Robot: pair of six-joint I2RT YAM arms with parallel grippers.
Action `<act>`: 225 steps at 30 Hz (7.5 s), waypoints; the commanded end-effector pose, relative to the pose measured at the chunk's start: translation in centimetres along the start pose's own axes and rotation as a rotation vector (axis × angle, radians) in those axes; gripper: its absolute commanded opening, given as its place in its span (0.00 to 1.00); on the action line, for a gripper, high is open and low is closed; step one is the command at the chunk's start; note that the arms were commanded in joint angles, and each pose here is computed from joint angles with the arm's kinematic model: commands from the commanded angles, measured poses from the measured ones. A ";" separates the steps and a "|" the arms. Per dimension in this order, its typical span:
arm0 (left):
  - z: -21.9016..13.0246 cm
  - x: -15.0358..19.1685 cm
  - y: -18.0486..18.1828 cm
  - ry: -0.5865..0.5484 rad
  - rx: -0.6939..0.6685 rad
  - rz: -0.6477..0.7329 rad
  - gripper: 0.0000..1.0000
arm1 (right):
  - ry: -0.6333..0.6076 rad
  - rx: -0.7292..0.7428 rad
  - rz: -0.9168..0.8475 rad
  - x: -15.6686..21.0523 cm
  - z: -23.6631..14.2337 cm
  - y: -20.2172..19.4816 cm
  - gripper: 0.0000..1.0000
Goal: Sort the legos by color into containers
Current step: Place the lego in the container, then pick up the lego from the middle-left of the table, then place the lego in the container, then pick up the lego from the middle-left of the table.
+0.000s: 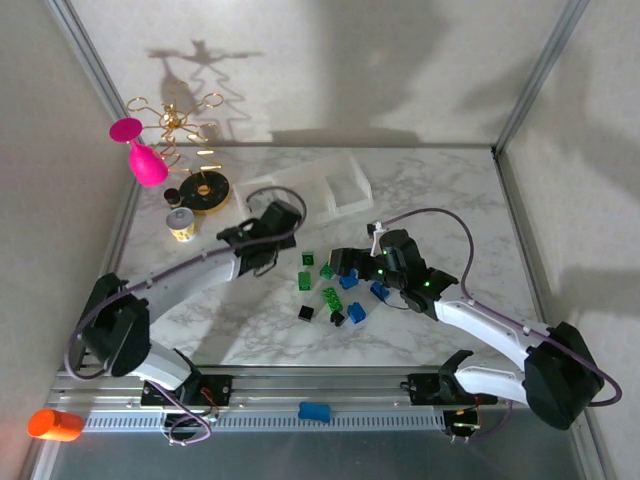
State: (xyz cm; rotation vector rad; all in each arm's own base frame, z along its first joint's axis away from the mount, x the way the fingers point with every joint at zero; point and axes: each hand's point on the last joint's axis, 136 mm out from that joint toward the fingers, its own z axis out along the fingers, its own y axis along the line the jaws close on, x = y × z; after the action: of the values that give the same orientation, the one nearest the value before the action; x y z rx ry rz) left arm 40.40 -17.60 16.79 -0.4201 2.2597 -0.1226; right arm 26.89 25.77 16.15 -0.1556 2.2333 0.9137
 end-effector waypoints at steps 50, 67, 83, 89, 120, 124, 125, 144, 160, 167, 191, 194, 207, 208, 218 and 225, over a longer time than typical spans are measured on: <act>-3.2 8.2 -0.8 0.211 0.140 0.123 0.56 | 0.091 0.123 0.001 2.0 -1.3 -2.4 0.99; -7.1 22.3 0.1 0.471 0.163 0.314 0.62 | 0.120 0.126 0.062 5.7 -3.7 -4.3 0.99; -5.6 25.7 0.9 0.486 0.094 0.426 0.52 | 0.105 0.141 0.060 5.5 -3.7 -4.6 0.99; -5.4 26.1 1.2 0.493 0.090 0.418 0.42 | 0.103 0.145 0.059 5.5 -3.6 -4.7 0.99; -2.4 0.7 1.4 0.034 -0.057 0.192 0.36 | 0.020 -0.061 0.030 0.2 -0.5 1.1 0.99; 1.3 -2.2 1.9 0.027 -0.090 0.134 0.35 | 0.022 -0.083 0.021 -0.4 0.4 1.8 0.99; 2.3 -2.7 2.2 0.031 -0.105 0.128 0.35 | 0.014 -0.084 0.018 -0.6 0.5 1.9 0.99; 12.3 -3.7 3.4 0.077 -0.253 0.167 0.48 | 0.024 -0.091 0.003 -1.2 1.3 2.5 0.99; 2.6 -4.6 1.1 0.015 -0.083 0.102 0.52 | 0.043 0.033 -0.011 -0.8 0.4 0.4 0.99; -2.8 1.0 -0.3 0.049 0.054 0.066 0.52 | 0.080 0.095 0.033 0.6 0.3 -2.2 0.99; -9.5 25.7 -5.8 0.437 0.221 0.281 0.59 | 0.048 0.287 0.153 4.9 -4.7 -8.0 0.99; -9.0 27.1 -6.3 0.461 0.227 0.285 0.60 | 0.030 0.292 0.162 4.8 -5.1 -8.2 0.99; -7.9 29.3 -7.7 0.492 0.242 0.363 0.61 | 0.019 0.293 0.169 4.6 -5.5 -8.4 0.99; -8.1 29.3 -7.9 0.495 0.252 0.359 0.61 | 0.019 0.292 0.169 4.6 -5.5 -8.4 0.99; -10.4 27.7 -8.5 0.455 0.297 0.386 0.61 | 0.012 0.287 0.165 4.3 -5.4 -8.3 0.99; -11.4 27.8 -9.7 0.450 0.371 0.406 0.60 | 0.011 0.295 0.169 4.5 -5.6 -8.6 0.99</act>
State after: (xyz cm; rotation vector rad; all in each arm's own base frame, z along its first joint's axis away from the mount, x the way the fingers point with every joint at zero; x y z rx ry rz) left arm 17.66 -36.09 5.39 0.2516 2.6573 -0.4026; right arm 23.66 17.30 11.96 0.1381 2.3740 0.6972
